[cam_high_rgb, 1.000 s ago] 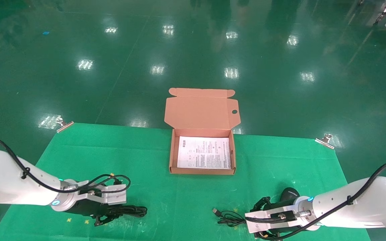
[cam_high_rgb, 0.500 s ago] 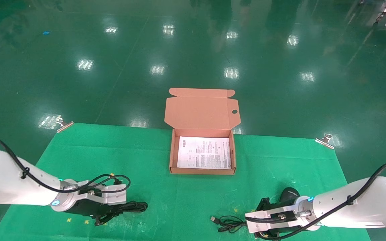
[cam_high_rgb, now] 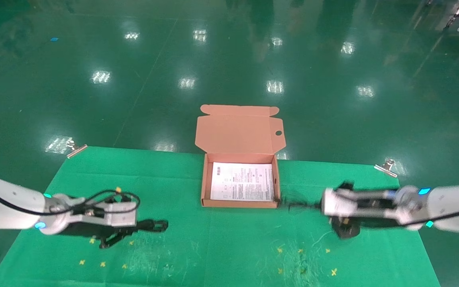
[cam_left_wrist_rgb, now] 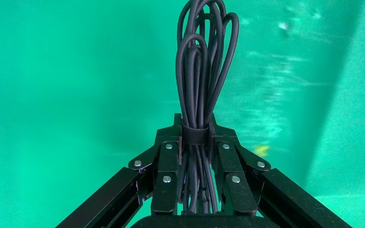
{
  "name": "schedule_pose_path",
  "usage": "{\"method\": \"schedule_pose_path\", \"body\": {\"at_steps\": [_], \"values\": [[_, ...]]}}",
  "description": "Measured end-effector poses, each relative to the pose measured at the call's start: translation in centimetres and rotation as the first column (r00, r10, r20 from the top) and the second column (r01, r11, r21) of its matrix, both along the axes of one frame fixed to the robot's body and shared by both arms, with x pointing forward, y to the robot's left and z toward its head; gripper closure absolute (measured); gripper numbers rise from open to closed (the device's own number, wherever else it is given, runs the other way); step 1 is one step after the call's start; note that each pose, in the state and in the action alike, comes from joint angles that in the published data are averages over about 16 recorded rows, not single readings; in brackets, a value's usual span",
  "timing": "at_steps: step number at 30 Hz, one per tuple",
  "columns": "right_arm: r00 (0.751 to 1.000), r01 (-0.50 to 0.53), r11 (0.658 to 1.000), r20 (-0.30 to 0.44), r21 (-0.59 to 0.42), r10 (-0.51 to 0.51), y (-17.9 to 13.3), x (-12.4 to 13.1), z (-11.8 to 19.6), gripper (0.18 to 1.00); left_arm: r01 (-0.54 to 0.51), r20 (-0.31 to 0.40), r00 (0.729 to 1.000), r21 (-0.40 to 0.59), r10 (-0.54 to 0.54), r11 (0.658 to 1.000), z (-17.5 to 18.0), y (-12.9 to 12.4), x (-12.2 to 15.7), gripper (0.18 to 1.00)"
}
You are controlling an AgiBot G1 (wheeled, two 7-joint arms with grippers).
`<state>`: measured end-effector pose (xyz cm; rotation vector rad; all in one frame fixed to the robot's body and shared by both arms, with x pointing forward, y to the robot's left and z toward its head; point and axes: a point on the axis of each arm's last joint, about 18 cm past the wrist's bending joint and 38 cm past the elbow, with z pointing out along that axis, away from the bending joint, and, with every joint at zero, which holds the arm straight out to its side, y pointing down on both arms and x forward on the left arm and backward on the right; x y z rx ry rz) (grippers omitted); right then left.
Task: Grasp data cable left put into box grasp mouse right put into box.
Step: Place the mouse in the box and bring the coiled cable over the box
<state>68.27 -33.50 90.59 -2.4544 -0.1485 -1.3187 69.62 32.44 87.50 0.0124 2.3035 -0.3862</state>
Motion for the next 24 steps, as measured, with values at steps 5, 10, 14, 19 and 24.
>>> {"method": "schedule_pose_path", "body": {"at_steps": [5, 10, 14, 19, 24], "values": [[0.993, 0.014, 0.998, 0.116, 0.057, -0.021, -0.8, -0.3, 4.9, 0.963, 0.030, 0.089, 0.996, -0.005, -0.029, 1.000, 3.5, -0.3, -0.7, 0.907], [0.972, -0.012, 0.995, 0.236, 0.096, -0.011, -0.1, -0.5, 9.9, 0.964, 0.057, 0.191, 0.980, -0.006, -0.054, 0.998, 7.1, -1.3, -1.3, 0.908], [0.946, -0.055, 0.992, 0.322, 0.113, 0.016, 1.4, -0.4, 13.6, 0.964, 0.075, 0.275, 0.959, -0.003, -0.071, 0.997, 10.0, -2.6, -1.5, 0.908], [0.911, -0.121, 0.986, 0.408, 0.119, 0.062, 4.0, -0.1, 17.5, 0.965, 0.095, 0.376, 0.922, 0.005, -0.090, 0.995, 13.3, -4.5, -1.6, 0.909], [0.879, -0.183, 0.976, 0.465, 0.117, 0.109, 6.9, 0.4, 20.4, 0.965, 0.110, 0.461, 0.881, 0.017, -0.105, 0.994, 16.4, -6.3, -1.5, 0.909]]}}
